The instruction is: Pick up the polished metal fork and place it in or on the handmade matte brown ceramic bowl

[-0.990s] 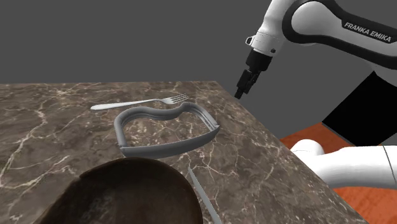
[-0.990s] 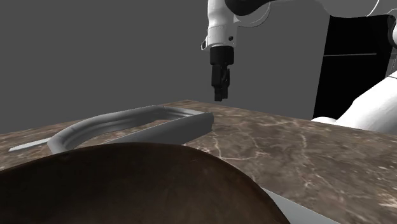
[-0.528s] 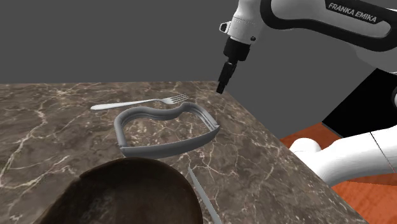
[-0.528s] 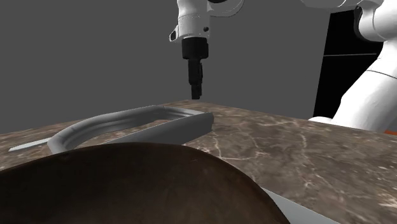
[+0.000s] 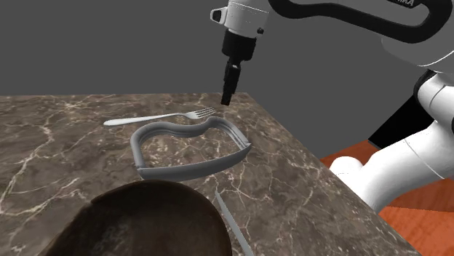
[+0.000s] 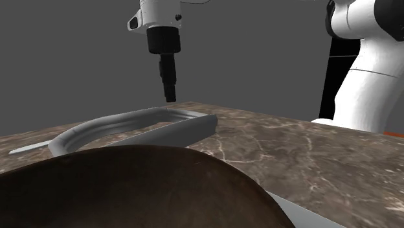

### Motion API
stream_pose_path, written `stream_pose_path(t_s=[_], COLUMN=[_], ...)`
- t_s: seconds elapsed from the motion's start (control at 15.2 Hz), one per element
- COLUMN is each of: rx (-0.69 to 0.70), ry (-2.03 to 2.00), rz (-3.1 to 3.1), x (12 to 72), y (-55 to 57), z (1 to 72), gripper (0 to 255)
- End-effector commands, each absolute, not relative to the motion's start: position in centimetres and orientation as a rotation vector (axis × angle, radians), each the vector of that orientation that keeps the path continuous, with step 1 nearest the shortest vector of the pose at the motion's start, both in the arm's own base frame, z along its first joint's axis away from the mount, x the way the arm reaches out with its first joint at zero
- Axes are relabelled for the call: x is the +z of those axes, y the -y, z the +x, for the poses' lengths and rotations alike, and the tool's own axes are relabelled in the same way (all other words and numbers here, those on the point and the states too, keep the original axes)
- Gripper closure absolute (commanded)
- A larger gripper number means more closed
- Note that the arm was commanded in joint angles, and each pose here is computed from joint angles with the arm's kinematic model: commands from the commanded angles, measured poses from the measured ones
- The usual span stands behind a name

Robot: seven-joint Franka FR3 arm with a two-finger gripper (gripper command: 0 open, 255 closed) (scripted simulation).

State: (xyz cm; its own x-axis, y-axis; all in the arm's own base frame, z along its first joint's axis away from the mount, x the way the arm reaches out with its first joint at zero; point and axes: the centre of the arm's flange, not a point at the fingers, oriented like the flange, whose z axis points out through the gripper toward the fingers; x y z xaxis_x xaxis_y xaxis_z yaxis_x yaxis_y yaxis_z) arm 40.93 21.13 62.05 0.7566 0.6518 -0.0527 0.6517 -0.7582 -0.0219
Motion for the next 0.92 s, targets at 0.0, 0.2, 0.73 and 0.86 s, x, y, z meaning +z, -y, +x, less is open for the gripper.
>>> stream_pose_path(t_s=[0.0,0.2,0.73,0.86], rx=[0.090,0.092,0.094,0.094], ry=[1.212,1.386,1.645,1.645], rz=[-2.905,-2.844,-2.729,-2.729], x=[62.5,62.9,61.9,60.9], y=[-23.9,-28.1,-34.3,-34.3], z=[41.4,41.5,40.6,40.5], gripper=[0,0,0,0])
